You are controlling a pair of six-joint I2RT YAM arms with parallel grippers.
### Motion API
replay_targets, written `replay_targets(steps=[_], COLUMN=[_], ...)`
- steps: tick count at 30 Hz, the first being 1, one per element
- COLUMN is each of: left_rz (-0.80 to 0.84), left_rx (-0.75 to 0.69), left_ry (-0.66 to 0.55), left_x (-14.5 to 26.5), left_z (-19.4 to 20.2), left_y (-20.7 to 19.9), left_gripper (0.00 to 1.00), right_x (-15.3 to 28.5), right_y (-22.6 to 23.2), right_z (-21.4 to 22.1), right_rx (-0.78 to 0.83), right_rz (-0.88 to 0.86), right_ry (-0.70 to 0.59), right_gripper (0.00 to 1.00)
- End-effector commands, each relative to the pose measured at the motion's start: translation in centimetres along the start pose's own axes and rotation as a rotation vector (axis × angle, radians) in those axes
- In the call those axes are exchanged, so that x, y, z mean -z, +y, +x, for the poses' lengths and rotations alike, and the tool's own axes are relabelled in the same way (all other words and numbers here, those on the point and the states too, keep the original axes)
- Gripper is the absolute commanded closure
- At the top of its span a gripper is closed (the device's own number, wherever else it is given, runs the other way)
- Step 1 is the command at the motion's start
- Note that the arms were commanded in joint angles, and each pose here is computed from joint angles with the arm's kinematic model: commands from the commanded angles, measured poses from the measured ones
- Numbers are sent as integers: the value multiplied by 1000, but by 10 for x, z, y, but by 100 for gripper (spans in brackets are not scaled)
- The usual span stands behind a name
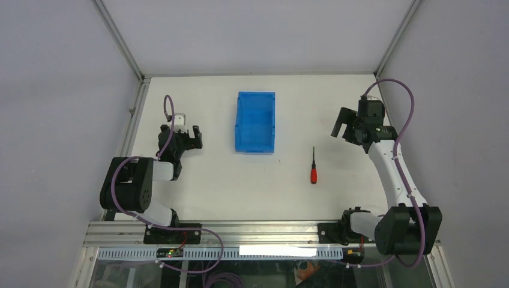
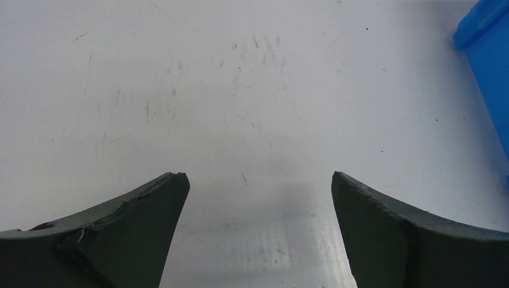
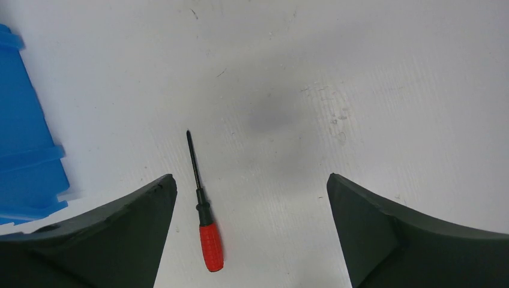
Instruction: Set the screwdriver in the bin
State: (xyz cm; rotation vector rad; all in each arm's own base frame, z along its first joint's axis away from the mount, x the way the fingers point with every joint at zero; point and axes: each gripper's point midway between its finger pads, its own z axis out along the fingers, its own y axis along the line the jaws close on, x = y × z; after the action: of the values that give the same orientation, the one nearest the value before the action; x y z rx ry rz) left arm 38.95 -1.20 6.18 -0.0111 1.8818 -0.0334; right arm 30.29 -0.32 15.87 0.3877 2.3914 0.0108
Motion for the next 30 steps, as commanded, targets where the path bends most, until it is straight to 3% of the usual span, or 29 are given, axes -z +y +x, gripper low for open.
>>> replay_targets(steps=[1, 5, 9, 18, 23, 30], left_rz=[11, 12, 10, 11, 11, 9], left_rx=[15, 15, 15, 16, 15, 16], left_ry=[-56, -56, -56, -55, -55, -56], left_x=[1, 1, 1, 1, 1, 1], left_z=[-17, -18, -18, -17, -17, -18], left_y=[-5, -5, -4, -5, -5, -4], left_gripper=[1, 1, 1, 1, 1, 1], right_x=[9, 12, 23, 46, 32, 2], right_y=[1, 16, 23, 71, 90, 70], right_z=[-17, -10, -5, 50, 93, 126], right_rx=[-18, -36, -38, 112, 136, 141], right_rz=[-8, -89, -122, -140, -177, -21], right_ry=[-64, -21, -61, -45, 22, 85], right_gripper=[1, 1, 1, 1, 1, 4])
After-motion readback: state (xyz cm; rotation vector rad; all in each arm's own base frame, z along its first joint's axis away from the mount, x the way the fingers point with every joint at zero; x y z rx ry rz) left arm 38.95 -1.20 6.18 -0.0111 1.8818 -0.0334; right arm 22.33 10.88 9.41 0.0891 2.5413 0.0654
